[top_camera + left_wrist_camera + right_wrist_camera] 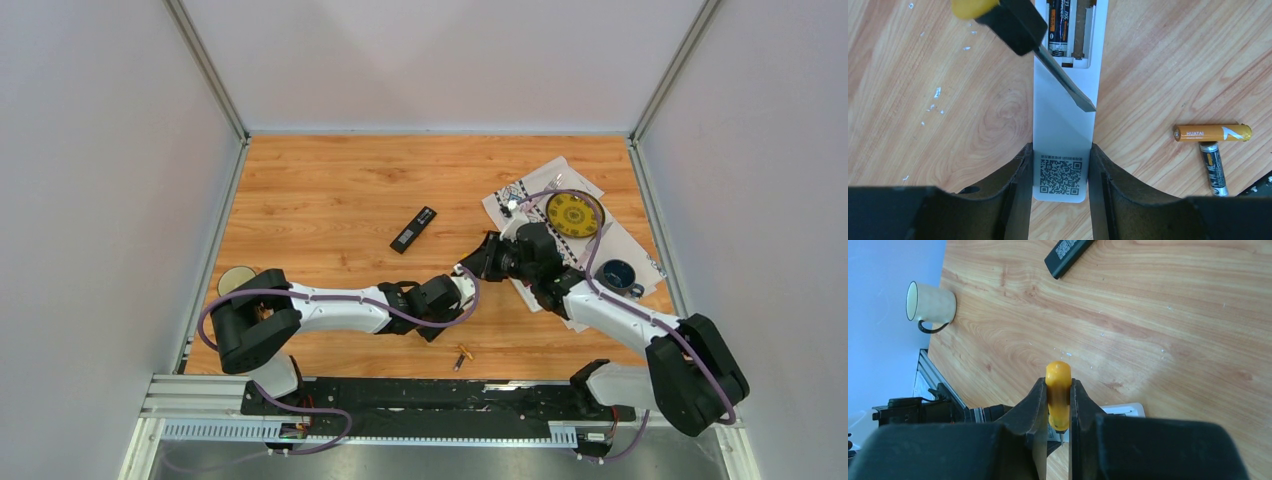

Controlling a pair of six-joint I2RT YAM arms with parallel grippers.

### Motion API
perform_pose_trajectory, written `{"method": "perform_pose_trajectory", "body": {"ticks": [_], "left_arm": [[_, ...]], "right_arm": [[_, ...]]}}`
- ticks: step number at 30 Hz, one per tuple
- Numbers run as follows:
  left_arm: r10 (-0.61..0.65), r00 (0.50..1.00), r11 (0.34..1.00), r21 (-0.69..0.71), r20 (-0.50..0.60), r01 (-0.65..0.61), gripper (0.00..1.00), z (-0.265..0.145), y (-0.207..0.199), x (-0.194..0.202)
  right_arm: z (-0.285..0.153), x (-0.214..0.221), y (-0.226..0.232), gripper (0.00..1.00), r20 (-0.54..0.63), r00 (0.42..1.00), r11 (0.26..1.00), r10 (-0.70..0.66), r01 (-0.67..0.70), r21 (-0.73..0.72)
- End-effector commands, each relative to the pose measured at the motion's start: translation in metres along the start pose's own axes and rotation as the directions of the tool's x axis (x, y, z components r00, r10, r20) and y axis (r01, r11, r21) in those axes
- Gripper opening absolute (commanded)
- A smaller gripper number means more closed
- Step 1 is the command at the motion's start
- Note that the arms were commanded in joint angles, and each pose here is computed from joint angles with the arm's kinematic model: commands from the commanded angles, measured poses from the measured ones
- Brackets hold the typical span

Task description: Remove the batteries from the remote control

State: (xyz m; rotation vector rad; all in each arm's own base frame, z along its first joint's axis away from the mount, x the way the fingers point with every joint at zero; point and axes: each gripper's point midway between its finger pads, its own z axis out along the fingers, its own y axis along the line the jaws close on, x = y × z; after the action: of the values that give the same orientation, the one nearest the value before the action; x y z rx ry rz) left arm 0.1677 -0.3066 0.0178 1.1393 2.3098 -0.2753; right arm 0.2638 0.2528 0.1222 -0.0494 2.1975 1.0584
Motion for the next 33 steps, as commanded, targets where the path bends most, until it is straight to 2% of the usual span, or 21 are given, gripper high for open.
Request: {"method": "perform_pose_trajectory", "body": {"ticks": [1, 12, 13, 15, 17, 18, 19, 21, 29, 32, 33], "left_arm": [[-0.007, 1.000, 0.999, -0.046, -0.015, 0.006, 0.00, -0.005, 0.010, 0.007], [0.025, 0.999, 1.000, -0.011, -0.029, -0.025, 0.00, -0.006, 0.006, 0.016], [0.028, 0.999, 1.000, -0.001, -0.032, -0.028, 0.03, -0.007, 0.004, 0.016], [0.036, 0.999, 0.999, 0.004, -0.034, -0.036, 0.12, -0.009, 0.004, 0.017], [0.038, 0.999, 0.999, 0.011, -0.017, -0.037, 0.34, -0.012, 0.003, 0.014], [0.039, 0.999, 0.999, 0.013, -0.009, -0.039, 0.52, -0.014, 0.004, 0.015], [0.038, 0.999, 0.999, 0.010, -0.008, -0.038, 0.59, -0.014, 0.005, 0.015], [0.042, 0.999, 0.999, 0.009, -0.007, -0.042, 0.67, -0.016, 0.005, 0.017], [0.052, 0.998, 0.998, 0.042, -0.043, -0.051, 0.68, -0.013, 0.001, 0.033], [0.052, 0.998, 0.998, 0.044, -0.040, -0.050, 0.62, -0.011, 0.001, 0.037], [0.052, 0.998, 0.998, 0.043, -0.042, -0.051, 0.55, -0.011, 0.002, 0.039]], "right_arm": [[-0.007, -0.033, 0.010, 0.00, 0.096, 0.995, 0.999, -0.038, 0.039, -0.006], [-0.009, -0.045, -0.008, 0.00, 0.133, 0.991, 0.999, -0.024, 0.019, 0.036], [-0.010, -0.046, -0.008, 0.00, 0.133, 0.991, 0.999, -0.026, 0.021, 0.036], [-0.011, -0.047, -0.008, 0.00, 0.135, 0.990, 0.999, -0.029, 0.024, 0.038], [-0.012, -0.049, -0.008, 0.00, 0.140, 0.990, 0.999, -0.035, 0.030, 0.043], [-0.013, -0.050, -0.010, 0.00, 0.141, 0.989, 0.998, -0.040, 0.033, 0.049], [-0.013, -0.050, -0.009, 0.00, 0.143, 0.989, 0.998, -0.042, 0.035, 0.050], [-0.014, -0.051, -0.011, 0.00, 0.142, 0.989, 0.998, -0.045, 0.037, 0.056], [-0.015, -0.053, -0.011, 0.00, 0.139, 0.988, 0.996, -0.062, 0.053, 0.065], [-0.016, -0.056, -0.012, 0.00, 0.149, 0.986, 0.995, -0.076, 0.065, 0.075], [-0.017, -0.057, -0.012, 0.00, 0.152, 0.985, 0.994, -0.081, 0.070, 0.078]]}}
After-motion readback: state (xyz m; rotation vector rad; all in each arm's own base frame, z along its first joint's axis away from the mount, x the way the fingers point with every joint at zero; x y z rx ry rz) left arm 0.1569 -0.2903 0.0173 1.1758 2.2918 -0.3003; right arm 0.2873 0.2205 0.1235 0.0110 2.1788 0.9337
